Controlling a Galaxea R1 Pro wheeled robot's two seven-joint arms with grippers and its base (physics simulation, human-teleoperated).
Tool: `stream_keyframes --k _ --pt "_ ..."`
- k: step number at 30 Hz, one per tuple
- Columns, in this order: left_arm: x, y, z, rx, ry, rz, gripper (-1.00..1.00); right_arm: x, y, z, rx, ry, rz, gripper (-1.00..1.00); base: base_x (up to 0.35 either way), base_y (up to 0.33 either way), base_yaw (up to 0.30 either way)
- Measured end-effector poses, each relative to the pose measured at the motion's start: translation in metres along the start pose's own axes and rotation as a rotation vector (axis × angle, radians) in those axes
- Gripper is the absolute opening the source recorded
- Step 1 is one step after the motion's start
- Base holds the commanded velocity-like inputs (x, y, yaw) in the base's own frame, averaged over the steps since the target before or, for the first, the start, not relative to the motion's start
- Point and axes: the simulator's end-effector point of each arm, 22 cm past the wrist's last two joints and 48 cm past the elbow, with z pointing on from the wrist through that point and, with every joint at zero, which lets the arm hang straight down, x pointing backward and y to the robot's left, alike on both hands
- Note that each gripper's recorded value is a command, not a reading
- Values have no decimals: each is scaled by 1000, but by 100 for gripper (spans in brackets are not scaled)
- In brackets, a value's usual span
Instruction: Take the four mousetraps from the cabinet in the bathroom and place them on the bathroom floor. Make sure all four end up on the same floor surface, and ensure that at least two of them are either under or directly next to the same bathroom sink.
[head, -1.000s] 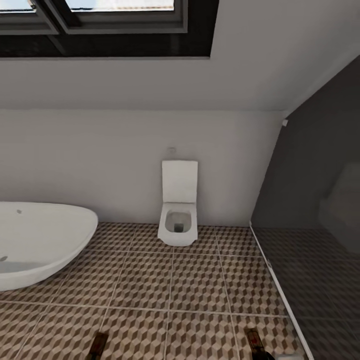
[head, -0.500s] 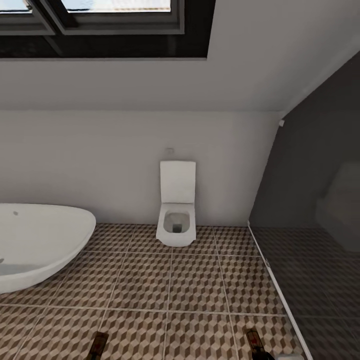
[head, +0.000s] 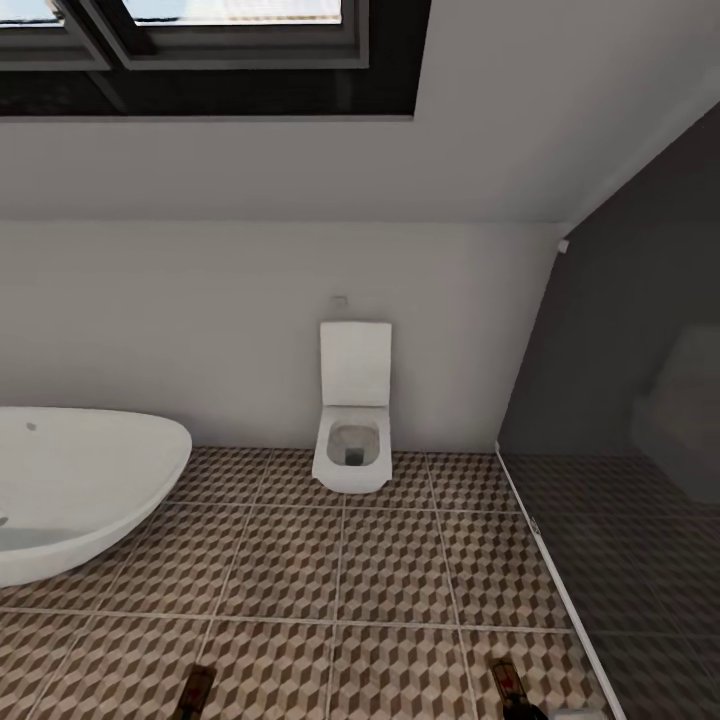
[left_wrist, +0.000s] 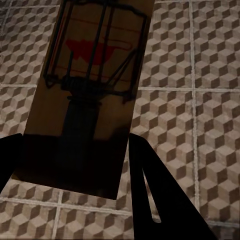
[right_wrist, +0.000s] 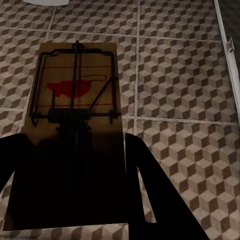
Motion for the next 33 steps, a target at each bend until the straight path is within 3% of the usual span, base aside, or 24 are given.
stream_keyframes --k 3,7,8,11,13,15,18,24,28,33 --pt "8 -2 0 2 41 -1 -100 1 10 1 -12 4 2 -100 0 0 0" --pt "29 -17 5 39 199 -7 -100 0 29 6 -16 25 -10 -100 0 0 0" --pt "30 -20 6 47 217 -9 -100 -2 31 7 -15 29 -17 -100 0 0 0" --pt "23 -36 13 89 294 -15 -100 -26 41 19 -6 34 -83 -100 0 0 0" --pt "7 -40 20 82 321 -9 -100 -48 52 26 -9 28 -116 -100 0 0 0" --pt "-18 -42 30 58 320 -4 -100 -66 63 30 -15 21 -122 -100 0 0 0" --pt "-88 -44 54 25 283 7 -100 -112 74 47 -19 -5 -127 -100 0 0 0" --pt "-213 -37 84 2 213 16 -100 -179 92 73 -26 -34 -120 -100 0 0 0" --pt "-253 -34 89 -2 194 15 -100 -217 100 85 -27 -53 -116 -100 0 0 0" --pt "-251 -22 93 -32 186 5 -100 -232 111 90 -30 -48 -108 -100 0 0 0"
